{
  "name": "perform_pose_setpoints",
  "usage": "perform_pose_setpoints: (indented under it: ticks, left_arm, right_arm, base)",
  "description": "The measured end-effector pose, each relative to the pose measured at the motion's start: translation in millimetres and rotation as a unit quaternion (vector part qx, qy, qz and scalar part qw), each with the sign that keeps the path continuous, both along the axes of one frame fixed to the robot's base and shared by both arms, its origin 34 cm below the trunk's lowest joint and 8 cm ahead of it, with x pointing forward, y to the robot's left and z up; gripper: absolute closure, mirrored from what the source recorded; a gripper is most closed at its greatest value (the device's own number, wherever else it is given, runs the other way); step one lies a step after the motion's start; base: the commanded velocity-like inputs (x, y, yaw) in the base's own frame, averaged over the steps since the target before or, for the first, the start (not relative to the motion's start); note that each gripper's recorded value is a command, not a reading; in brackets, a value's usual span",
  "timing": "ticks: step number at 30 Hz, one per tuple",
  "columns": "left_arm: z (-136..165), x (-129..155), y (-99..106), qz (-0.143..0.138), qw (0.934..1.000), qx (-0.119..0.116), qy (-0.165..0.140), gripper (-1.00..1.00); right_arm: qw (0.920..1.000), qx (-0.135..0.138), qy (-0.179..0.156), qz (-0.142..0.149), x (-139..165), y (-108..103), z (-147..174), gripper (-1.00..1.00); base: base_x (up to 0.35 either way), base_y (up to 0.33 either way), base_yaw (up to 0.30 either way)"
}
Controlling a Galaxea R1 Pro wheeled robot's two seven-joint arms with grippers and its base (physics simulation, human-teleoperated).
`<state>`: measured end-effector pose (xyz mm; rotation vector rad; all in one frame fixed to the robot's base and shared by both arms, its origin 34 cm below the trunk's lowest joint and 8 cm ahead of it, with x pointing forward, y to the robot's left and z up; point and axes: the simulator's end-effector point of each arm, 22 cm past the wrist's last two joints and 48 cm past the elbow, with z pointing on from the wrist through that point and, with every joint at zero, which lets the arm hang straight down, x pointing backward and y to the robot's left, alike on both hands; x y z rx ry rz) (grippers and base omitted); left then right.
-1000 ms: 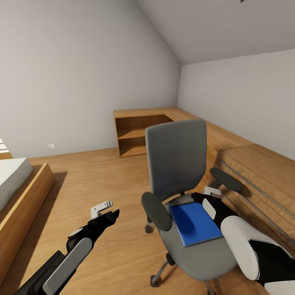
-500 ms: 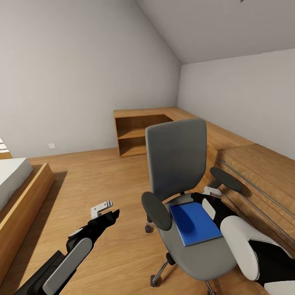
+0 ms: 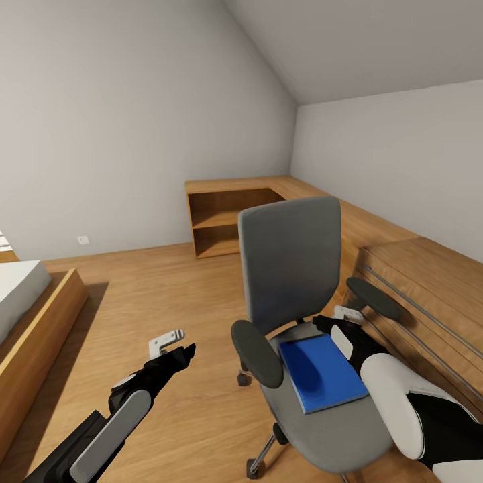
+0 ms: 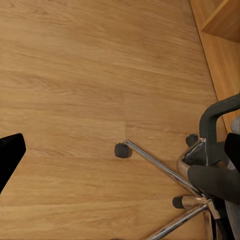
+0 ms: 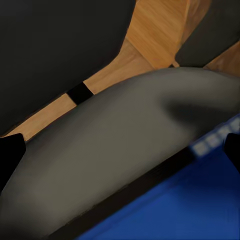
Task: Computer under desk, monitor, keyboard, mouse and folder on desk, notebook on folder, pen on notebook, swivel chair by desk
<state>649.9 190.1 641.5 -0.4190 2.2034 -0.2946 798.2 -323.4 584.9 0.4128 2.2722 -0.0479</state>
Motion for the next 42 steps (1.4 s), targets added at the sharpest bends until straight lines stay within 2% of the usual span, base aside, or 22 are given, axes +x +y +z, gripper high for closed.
perform_pose_setpoints:
  ticks: [9,25,42]
  left_arm:
    - [0,0,-1,0.0,1.0,-0.001,0.0,-1.0]
    - [-33,-6,-1,0.0,1.0,-0.002,-0.001,-1.0]
    - [-43,-9,-4,-0.002,1.0,-0.002,-0.001,-1.0]
  right_arm:
    - [1.0,0.0,0.0,0.0,0,0,0,-1.0]
    - [1.0,-0.002,0.0,0.0,-6,-2,-33,-1.0]
    - [0.9999,-0.006,-0.012,0.001,-2,-3,-34,-1.0]
  base:
    - [0.009,0.0,0.0]
    - [0.0,0.0,0.0]
    - [0.0,0.0,0.0]
